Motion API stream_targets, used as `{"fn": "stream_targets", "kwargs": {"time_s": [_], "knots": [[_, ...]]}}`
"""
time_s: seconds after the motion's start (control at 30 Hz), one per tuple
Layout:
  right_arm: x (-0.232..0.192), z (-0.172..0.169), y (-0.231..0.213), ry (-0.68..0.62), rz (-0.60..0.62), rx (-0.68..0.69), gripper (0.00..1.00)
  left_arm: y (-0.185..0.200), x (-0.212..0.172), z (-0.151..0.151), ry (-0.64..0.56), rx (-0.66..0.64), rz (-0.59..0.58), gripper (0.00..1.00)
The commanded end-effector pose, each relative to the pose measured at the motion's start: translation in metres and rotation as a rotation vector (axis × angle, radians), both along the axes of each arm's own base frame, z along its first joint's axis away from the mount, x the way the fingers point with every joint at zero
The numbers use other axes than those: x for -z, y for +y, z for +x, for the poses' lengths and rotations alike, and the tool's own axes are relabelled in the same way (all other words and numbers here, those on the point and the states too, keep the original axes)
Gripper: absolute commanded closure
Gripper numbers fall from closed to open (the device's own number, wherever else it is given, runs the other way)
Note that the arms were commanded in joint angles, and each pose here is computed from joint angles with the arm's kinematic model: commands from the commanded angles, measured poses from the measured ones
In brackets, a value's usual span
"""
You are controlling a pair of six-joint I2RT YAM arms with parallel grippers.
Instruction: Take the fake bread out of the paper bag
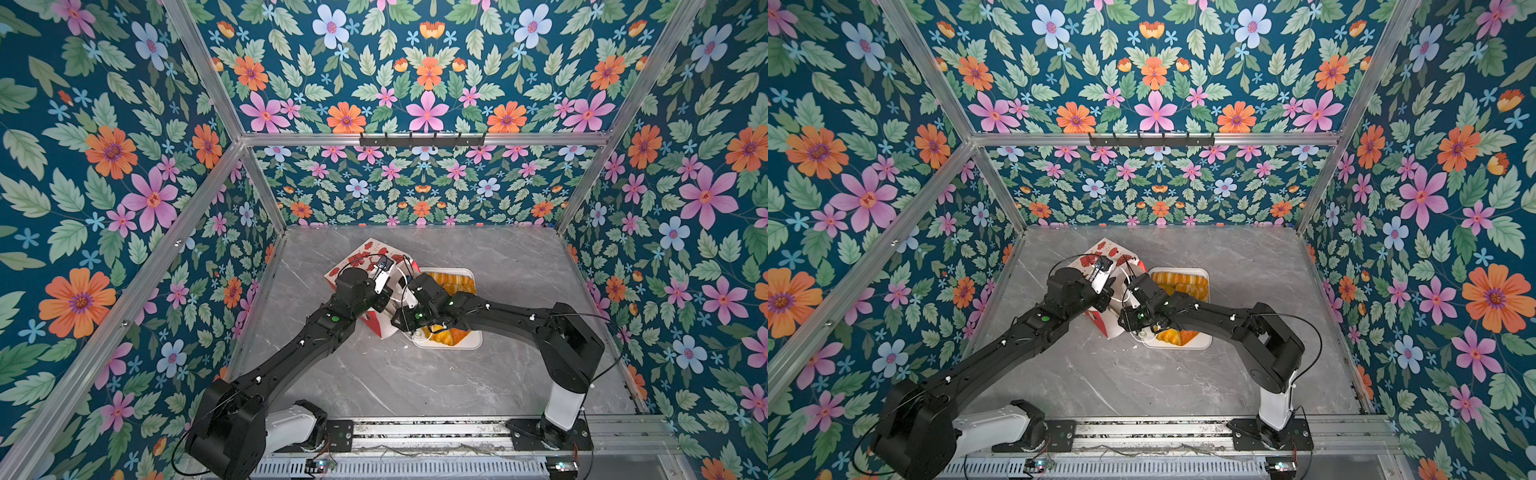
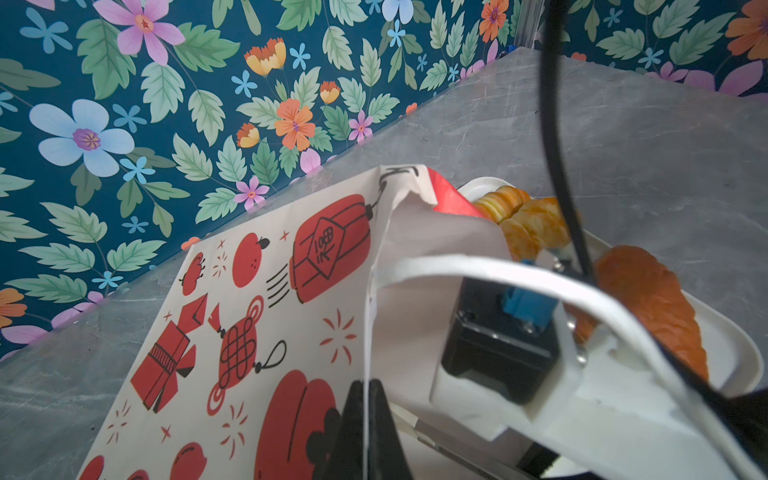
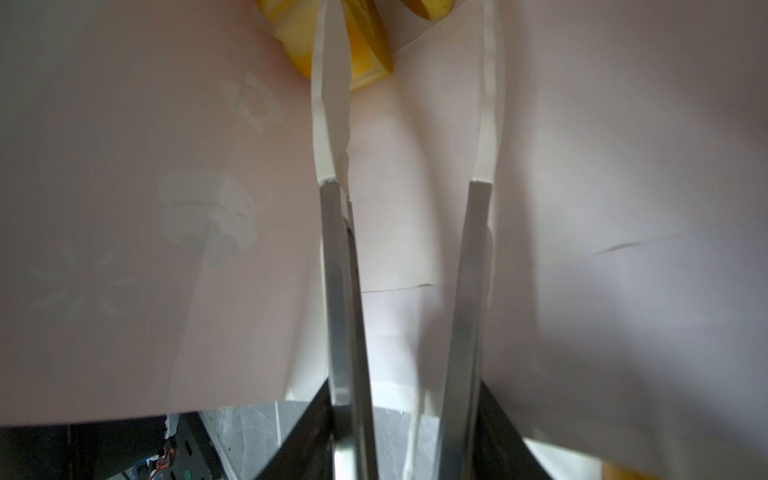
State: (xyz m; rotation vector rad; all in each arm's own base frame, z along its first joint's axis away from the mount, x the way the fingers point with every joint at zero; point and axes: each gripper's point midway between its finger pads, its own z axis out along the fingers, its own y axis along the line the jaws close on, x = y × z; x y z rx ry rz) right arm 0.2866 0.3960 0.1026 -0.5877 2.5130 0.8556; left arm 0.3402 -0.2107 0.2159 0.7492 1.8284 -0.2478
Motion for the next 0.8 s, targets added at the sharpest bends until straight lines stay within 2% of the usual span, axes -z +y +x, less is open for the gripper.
{"fn": "stream_targets", "kwargs": {"time_s": [0.0,0.27,0.47,0.77], "knots": [[-0.005,0.01,0.009,-0.056,0.027,-0.003,0.55,-0.005,-0.011,0.001,-0.013,0.014,-0.039,1.0],[-0.01,0.012,0.018,-0.078,0.04,-0.016,0.55,-0.008,-0.012,0.0,-0.003,0.024,-0.057,1.0],[-0.02,0.002,0.005,-0.111,0.046,-0.031,0.56,-0.008,-0.013,0.0,-0.006,0.026,-0.055,1.0],[-0.013,-0.005,-0.01,-0.147,-0.047,-0.088,0.58,-0.009,-0.014,-0.001,-0.006,0.035,-0.053,1.0]]}}
